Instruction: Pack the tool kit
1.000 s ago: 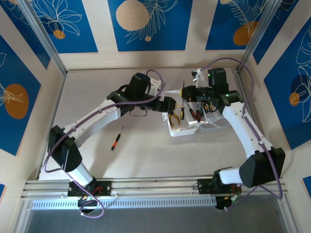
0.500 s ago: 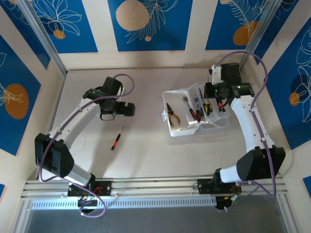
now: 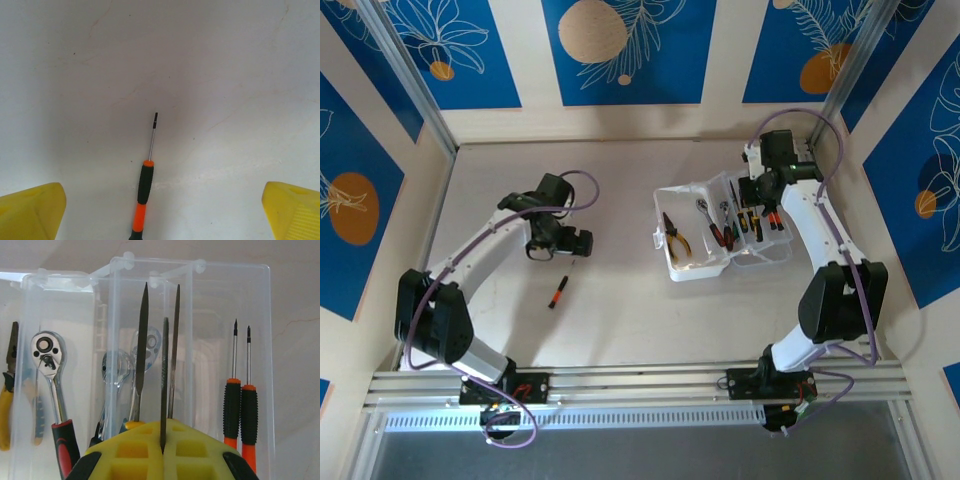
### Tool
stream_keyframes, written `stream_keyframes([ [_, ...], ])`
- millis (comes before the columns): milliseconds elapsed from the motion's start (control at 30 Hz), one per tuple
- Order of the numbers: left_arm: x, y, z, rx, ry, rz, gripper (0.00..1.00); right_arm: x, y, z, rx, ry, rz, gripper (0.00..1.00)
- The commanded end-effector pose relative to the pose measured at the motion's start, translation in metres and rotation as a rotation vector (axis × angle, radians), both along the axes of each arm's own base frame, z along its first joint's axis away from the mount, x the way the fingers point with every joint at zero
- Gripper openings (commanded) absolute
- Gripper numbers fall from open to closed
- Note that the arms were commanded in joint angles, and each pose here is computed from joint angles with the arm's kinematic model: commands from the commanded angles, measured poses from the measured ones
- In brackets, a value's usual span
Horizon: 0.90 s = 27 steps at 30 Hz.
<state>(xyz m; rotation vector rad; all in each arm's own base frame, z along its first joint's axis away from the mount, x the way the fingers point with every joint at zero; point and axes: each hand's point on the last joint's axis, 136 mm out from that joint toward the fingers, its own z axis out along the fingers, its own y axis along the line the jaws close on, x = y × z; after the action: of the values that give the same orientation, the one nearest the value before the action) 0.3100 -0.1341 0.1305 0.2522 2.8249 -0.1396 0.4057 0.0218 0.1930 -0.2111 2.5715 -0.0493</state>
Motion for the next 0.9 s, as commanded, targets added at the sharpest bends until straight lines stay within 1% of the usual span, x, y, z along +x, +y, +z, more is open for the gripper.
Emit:
stream_keyframes([
  [0,0.003,-0.002,-0.005,-0.016,0.012,-0.009,1.00,0.012,-0.001,0.005,-0.008,-0.028,0.014,0.00],
  [533,0.012,-0.009,-0.014,-0.025,0.034,-0.017,1.00,0.033,0.009,-0.018,0.015,0.014,0.044,0.00],
  [700,0.013,-0.010,-0.017,-0.026,0.042,-0.020,1.00,0.036,0.012,-0.023,0.010,0.033,0.054,0.12],
  [867,0.014,-0.010,-0.018,-0.029,0.045,-0.025,1.00,0.034,0.013,-0.025,0.010,0.045,0.058,0.22],
])
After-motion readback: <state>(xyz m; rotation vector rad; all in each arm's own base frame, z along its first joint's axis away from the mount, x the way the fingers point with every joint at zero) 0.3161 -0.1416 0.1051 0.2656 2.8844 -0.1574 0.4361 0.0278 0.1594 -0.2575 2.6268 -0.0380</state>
